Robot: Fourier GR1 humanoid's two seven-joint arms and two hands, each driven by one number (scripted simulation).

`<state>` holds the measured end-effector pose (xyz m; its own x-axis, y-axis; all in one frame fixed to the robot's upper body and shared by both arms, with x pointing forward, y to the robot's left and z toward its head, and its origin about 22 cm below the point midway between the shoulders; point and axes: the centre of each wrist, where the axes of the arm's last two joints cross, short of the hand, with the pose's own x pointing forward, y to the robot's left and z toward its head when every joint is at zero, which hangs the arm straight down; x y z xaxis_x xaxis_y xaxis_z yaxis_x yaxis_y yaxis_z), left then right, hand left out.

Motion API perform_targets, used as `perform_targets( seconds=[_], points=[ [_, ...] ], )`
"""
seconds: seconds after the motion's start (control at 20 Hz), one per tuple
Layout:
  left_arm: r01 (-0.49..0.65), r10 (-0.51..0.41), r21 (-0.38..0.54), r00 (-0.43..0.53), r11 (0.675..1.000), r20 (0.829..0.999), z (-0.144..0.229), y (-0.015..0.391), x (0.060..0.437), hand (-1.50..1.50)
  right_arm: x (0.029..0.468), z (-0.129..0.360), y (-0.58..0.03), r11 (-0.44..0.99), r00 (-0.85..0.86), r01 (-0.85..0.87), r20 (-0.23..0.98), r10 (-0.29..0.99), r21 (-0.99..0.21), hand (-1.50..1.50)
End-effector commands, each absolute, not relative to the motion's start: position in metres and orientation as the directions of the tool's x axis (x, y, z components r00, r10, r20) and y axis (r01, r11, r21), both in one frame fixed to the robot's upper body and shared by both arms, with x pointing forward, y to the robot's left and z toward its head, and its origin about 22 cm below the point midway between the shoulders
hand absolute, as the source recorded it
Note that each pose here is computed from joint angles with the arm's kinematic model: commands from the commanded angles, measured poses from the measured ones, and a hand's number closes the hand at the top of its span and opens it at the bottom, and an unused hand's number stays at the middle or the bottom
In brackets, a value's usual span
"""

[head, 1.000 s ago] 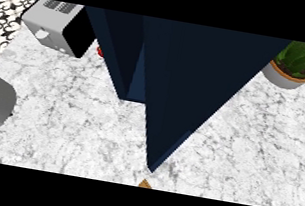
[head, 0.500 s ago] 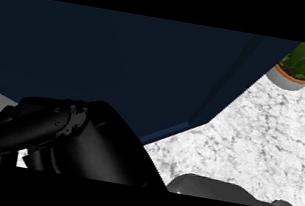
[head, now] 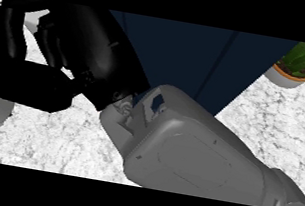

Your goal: Pick up the wine, place it into the cabinet and close the cabinet

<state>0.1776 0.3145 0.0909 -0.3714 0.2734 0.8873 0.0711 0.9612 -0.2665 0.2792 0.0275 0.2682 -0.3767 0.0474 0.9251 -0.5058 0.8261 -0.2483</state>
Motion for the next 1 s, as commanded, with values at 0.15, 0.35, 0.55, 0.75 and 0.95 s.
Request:
perform_targets(
  seconds=[0.15,0.35,0.55,0.75,0.95],
  points=[
    [0.076,0.277,-0.268,-0.361,0.961,0.89,0.094,0.319,0.169,-1.5,0.345,0.27,0.014,0.86,-0.342,-0.45,0.936,0.081,-0.239,1.5],
    [0.07,0.263,-0.256,-0.37,0.964,0.891,0.092,0.325,0.171,-1.5,0.365,0.254,-0.011,0.862,-0.329,-0.449,0.94,0.085,-0.235,1.5],
    [0.089,0.259,-0.243,-0.367,0.966,0.893,0.108,0.322,0.17,-1.5,0.387,0.249,-0.017,0.876,-0.337,-0.416,0.936,0.099,-0.243,1.5],
    [0.095,0.273,-0.256,-0.361,0.962,0.892,0.098,0.315,0.182,-1.5,0.394,0.246,-0.028,0.876,-0.384,-0.372,0.91,0.156,-0.307,1.5],
    [0.081,0.279,-0.267,-0.354,0.96,0.893,0.097,0.318,0.179,-1.5,0.402,0.231,-0.046,0.878,-0.381,-0.344,0.904,0.193,-0.333,1.5]
  ],
)
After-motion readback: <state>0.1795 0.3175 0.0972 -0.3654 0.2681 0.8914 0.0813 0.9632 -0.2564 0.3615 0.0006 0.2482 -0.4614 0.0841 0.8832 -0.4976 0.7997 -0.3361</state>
